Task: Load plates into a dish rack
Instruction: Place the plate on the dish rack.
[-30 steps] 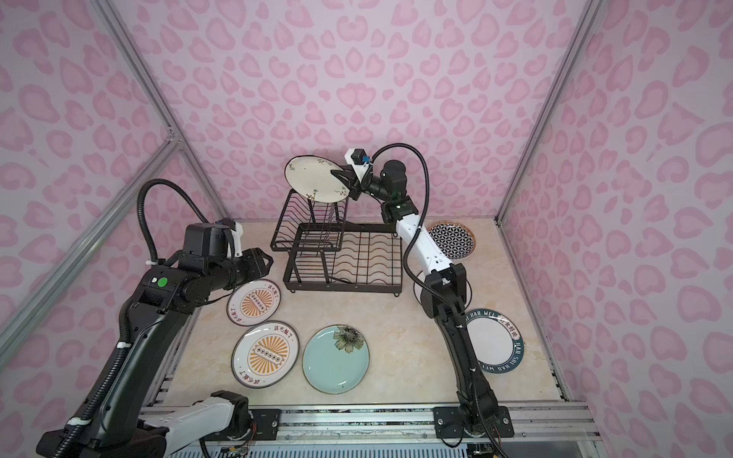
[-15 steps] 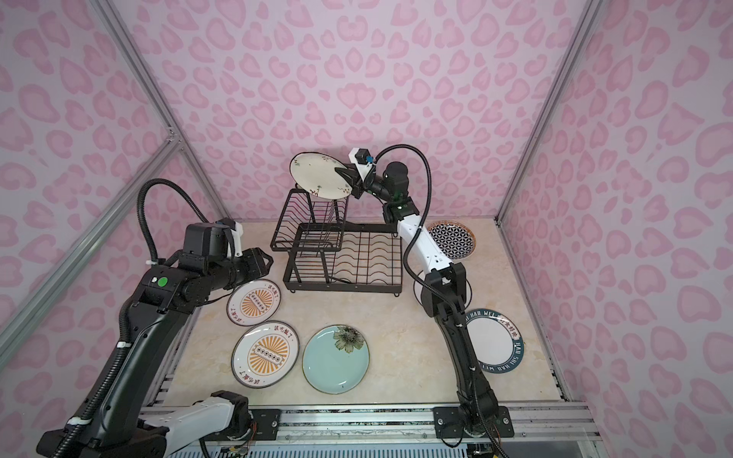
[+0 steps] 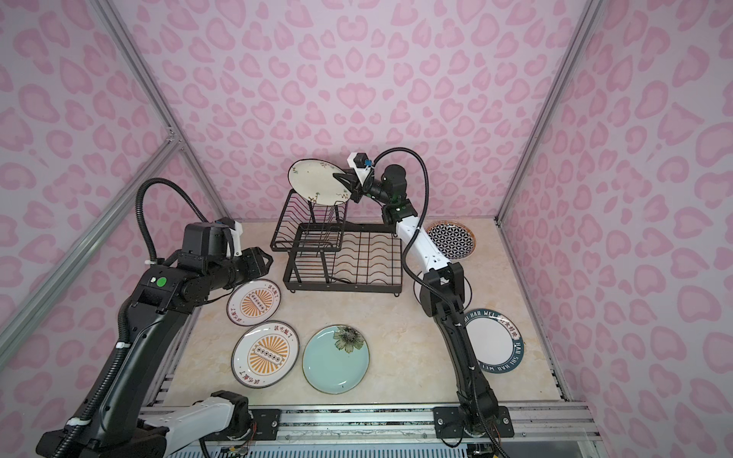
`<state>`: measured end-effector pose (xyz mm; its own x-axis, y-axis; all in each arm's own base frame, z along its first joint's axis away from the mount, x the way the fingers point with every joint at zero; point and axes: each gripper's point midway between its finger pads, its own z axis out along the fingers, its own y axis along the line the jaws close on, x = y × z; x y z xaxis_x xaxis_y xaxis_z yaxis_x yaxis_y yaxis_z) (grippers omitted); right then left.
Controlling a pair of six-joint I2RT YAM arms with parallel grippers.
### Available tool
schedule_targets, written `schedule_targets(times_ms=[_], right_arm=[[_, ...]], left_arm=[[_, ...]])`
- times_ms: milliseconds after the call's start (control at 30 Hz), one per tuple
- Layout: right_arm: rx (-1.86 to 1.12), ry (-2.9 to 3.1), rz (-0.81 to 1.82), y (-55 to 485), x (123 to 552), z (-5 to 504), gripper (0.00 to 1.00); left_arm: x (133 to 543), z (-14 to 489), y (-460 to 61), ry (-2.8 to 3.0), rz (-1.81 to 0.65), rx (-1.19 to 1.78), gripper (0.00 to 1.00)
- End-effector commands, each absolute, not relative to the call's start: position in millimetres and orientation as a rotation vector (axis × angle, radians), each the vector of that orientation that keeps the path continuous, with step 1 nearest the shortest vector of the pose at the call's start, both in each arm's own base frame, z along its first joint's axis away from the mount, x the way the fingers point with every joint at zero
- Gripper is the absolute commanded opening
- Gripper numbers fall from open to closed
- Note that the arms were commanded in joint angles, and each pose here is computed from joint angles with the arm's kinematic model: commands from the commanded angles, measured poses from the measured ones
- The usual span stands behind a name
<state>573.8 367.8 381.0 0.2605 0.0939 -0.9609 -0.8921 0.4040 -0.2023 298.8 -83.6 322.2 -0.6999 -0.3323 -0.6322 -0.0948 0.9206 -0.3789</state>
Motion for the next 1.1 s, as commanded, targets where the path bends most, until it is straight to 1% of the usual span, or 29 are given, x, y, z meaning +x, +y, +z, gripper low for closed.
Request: schedule_targets(times_ms=[0,600,1067], right_arm=[[-0.921,1.017,0.813,371,568,390,0.00],[-0.932,1.102,0.736,394,576,359,0.00],[-0.964,1.137,0.743,394,574,351,0.00]], left_arm=[[305,327,-90,2.315,-0.444,-0.275,0.52],[308,327,-90,2.315,-0.437,-0.266,0.53],[308,328,-90,2.314,-0.433,-0.260,0.53]])
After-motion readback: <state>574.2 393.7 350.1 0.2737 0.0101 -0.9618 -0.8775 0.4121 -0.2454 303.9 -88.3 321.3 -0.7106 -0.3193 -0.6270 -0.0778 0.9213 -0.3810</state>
